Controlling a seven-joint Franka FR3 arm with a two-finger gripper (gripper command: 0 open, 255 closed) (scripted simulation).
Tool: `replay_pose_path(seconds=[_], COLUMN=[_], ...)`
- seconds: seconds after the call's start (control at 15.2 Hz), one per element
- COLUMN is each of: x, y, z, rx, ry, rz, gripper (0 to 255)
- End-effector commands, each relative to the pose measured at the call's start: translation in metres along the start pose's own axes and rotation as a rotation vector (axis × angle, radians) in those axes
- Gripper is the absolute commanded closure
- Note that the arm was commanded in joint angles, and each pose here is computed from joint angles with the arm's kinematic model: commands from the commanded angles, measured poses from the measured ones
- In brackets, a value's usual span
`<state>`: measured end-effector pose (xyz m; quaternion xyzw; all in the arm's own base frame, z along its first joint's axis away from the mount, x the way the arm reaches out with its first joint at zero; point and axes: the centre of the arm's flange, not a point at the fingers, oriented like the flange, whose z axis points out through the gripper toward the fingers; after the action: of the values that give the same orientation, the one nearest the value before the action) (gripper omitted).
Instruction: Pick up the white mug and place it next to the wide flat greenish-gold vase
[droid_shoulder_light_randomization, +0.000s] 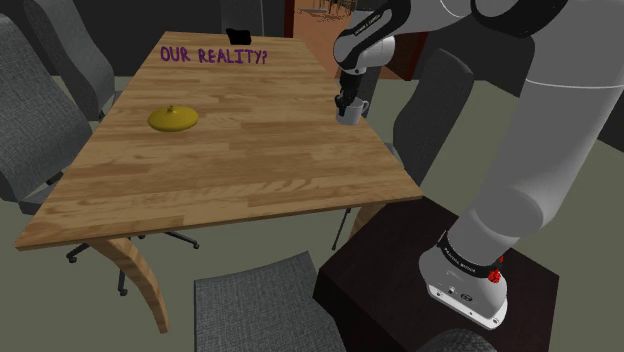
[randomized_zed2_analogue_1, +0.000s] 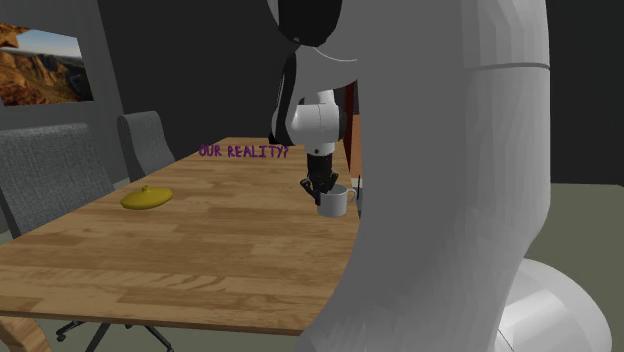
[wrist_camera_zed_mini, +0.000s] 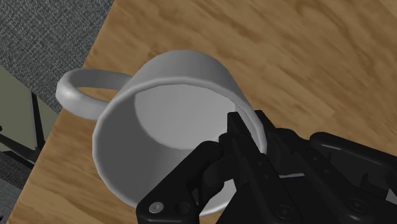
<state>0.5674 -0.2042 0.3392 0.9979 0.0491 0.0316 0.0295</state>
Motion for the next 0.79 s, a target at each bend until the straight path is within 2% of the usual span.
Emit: replay_pose_path(seconds=[0.0,0.2,0.73], x=[0.000,0.000,0.003], y=[0.000,0.000,0.003], z=[0.000,0.000,-0.042], rx=[0.000,0.000,0.000], ry=[0.000,0.000,0.000], rz=[0.000,0.000,0.000], gripper=[255,255,255])
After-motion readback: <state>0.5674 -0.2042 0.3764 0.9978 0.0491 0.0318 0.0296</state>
